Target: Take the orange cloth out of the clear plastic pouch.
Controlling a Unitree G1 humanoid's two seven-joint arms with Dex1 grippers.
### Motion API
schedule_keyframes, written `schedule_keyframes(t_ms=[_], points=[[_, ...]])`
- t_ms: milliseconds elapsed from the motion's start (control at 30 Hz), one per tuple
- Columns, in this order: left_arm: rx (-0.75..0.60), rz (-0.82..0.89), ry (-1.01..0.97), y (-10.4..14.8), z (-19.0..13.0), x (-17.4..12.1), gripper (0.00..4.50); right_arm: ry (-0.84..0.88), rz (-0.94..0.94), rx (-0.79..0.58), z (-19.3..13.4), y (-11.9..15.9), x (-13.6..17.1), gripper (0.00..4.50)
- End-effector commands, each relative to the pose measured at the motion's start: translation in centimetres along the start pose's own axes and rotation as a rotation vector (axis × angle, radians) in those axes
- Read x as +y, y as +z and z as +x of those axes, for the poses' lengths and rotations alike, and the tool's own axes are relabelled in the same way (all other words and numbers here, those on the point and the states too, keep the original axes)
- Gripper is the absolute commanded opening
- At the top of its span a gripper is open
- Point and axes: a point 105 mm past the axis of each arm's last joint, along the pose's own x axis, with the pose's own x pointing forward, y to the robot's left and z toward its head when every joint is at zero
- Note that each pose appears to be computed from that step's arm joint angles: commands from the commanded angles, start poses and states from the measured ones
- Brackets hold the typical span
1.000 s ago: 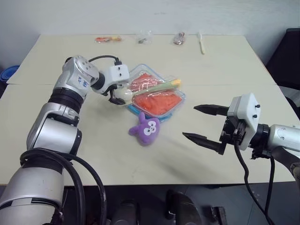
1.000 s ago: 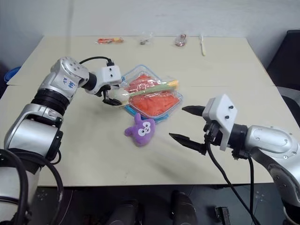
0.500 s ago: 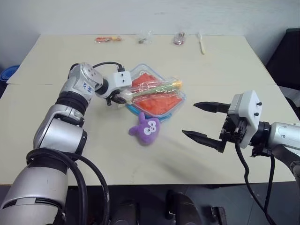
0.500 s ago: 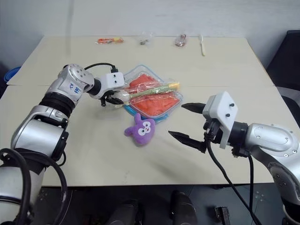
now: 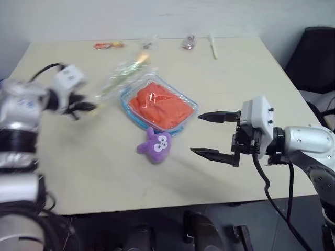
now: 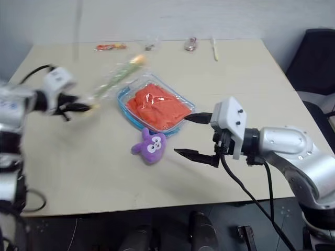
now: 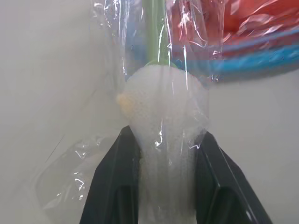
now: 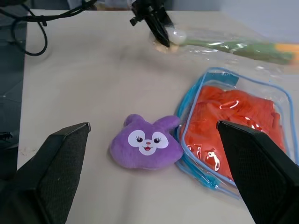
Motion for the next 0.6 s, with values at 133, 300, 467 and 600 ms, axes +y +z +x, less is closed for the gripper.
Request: schedule_keyframes(t_ms=[133, 300, 467, 600], points=[[0.100, -0.251, 0.447, -8.6, -9.1, 4.8, 1.06, 0.176, -0.042, -0.087, 1.1, 1.5, 0.8, 4.50], [0.120, -0.385, 0.569, -12.3, -11.5, 4.4, 1.06, 0.263, -0.033, -0.117, 1.5, 1.7, 1.0, 4.50], [0.176, -0.448, 0.575, -15.1, -11.8, 2.9, 1.38, 0.261, -0.038, -0.127, 2.1, 1.7, 0.2, 4.50], [0.223, -0.480, 0.602, -16.6, -12.4, 2.7, 2.68, 0.251, -0.041, -0.126, 2.2, 1.6, 0.0, 4.50]])
